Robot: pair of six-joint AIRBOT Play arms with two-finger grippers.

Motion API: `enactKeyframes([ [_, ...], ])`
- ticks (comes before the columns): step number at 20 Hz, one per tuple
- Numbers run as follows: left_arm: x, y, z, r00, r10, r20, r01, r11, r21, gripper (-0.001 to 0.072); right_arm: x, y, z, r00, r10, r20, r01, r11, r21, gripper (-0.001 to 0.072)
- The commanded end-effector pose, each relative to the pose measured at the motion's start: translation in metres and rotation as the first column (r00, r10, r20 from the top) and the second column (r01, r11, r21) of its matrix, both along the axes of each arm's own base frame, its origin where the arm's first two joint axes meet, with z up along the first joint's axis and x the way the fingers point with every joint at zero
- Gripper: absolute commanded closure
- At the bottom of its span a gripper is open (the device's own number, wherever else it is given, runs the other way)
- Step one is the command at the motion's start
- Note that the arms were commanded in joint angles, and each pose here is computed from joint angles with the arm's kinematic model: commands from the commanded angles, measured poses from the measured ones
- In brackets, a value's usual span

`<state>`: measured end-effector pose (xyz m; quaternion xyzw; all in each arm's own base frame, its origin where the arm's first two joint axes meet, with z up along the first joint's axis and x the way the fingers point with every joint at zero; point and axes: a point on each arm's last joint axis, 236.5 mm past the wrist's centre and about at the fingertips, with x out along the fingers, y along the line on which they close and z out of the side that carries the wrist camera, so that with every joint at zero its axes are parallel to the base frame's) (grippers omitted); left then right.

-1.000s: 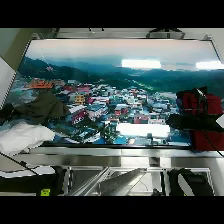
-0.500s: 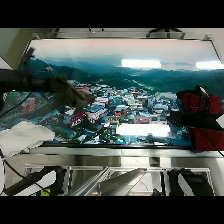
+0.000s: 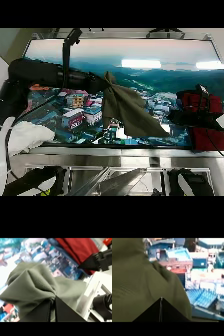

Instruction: Fold the shirts.

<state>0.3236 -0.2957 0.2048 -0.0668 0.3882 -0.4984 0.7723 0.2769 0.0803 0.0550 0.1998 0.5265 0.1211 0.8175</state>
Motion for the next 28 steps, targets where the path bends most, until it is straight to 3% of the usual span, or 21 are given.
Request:
enactKeyframes([
  [1, -0.008, -0.004, -0.052, 0.984, -0.079, -0.159, 0.093, 0.992, 0.082, 0.0689, 0.001, -0.004, -0.002, 1.000, 0.016, 0.010, -0.015, 1.000, -0.027, 0.0454],
  [2, -0.009, -0.005, -0.071, 0.971, -0.096, -0.218, 0.120, 0.988, 0.100, 0.0689, 0.002, -0.006, -0.004, 1.000, 0.014, 0.007, -0.014, 0.999, -0.036, 0.0261],
  [3, -0.008, -0.004, -0.089, 0.957, -0.102, -0.272, 0.137, 0.984, 0.114, 0.0689, 0.002, -0.008, -0.007, 1.000, 0.012, -0.002, -0.013, 0.999, -0.044, 0.0250],
  [8, 0.002, 0.024, -0.139, 0.889, -0.080, -0.452, 0.160, 0.977, 0.143, 0.0689, -0.013, -0.004, -0.060, 0.984, 0.013, -0.179, -0.015, 1.000, -0.011, 0.0249],
  [13, 0.013, 0.040, -0.154, 0.869, -0.040, -0.493, 0.129, 0.981, 0.148, 0.0689, -0.037, 0.021, -0.115, 0.940, 0.186, -0.287, -0.166, 0.982, 0.094, 0.0249],
  [18, 0.019, 0.047, -0.156, 0.870, -0.021, -0.493, 0.108, 0.983, 0.149, 0.0688, -0.078, 0.042, -0.134, 0.823, 0.345, -0.452, -0.256, 0.935, 0.247, 0.0248],
  [28, 0.015, 0.041, -0.156, 0.869, -0.034, -0.493, 0.122, 0.981, 0.148, 0.0688, -0.088, 0.069, -0.165, 0.766, 0.422, -0.485, -0.348, 0.907, 0.238, 0.0256],
])
